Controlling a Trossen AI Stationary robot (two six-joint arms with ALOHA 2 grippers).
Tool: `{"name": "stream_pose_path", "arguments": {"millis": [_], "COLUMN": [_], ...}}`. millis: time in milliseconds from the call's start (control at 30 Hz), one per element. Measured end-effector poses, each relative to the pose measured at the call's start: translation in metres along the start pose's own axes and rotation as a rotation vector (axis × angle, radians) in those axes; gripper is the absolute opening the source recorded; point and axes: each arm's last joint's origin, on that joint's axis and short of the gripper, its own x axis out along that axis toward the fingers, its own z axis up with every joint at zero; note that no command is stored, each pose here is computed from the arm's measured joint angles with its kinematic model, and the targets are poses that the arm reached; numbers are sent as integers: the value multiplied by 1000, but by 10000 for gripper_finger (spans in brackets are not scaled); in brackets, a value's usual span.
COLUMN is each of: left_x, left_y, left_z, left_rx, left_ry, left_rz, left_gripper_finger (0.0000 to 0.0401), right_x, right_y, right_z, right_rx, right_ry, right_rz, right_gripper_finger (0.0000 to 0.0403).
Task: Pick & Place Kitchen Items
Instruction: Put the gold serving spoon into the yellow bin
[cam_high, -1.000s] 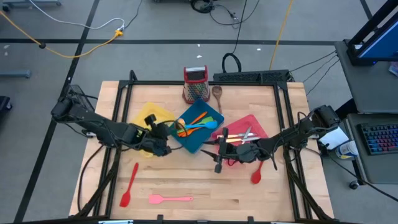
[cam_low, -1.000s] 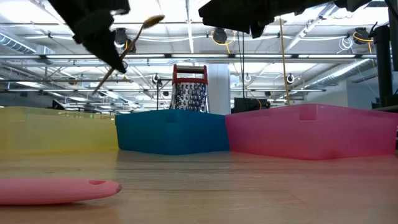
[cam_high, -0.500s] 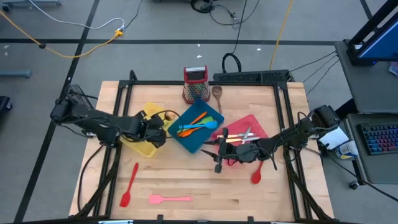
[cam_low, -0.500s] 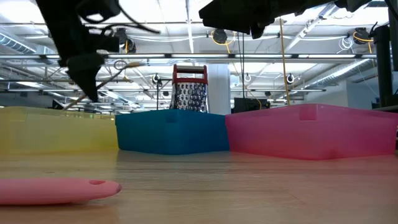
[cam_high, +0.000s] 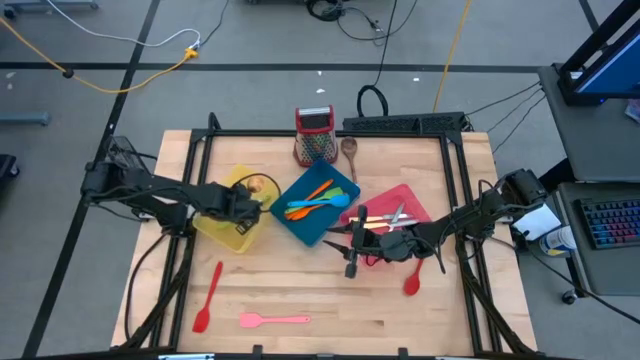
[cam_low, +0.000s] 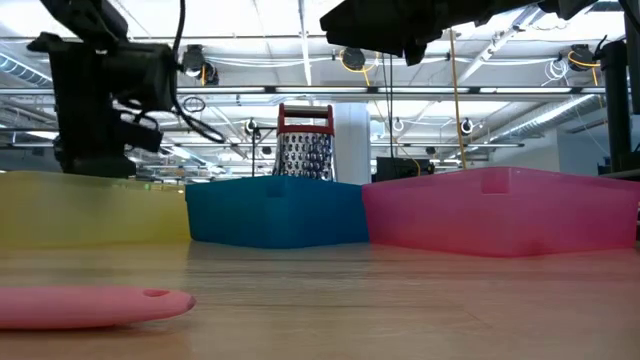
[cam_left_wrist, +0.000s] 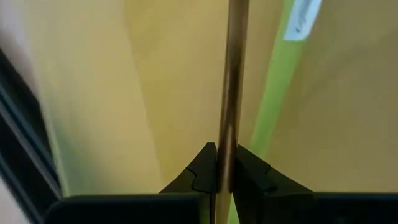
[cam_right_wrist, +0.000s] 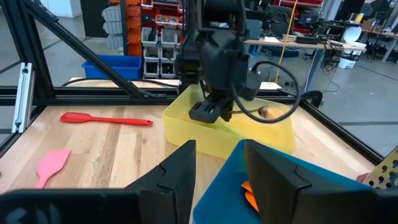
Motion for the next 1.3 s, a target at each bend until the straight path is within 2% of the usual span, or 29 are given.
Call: {"name": "stream_pose_path", "arguments": {"millis": [300, 500, 867, 1300], "left_x": [24, 28, 31, 32], "left_y": [6, 9, 14, 16], "left_z": [-4, 2, 9, 9], "left_rx": [5, 19, -17, -23], "left_ry": [45, 19, -3, -31], "left_rz": [-83, -91, -93, -40], "left_gripper_finger": [26, 49, 38, 112], "right_x": [0, 0, 0, 0], "right_y": [0, 0, 0, 0], "right_z": [0, 0, 0, 0], "right_rx": [0, 0, 0, 0], "right_ry": [0, 0, 0, 0], "right_rz": [0, 0, 0, 0], "right_gripper_finger": [128, 128, 128, 128]}}
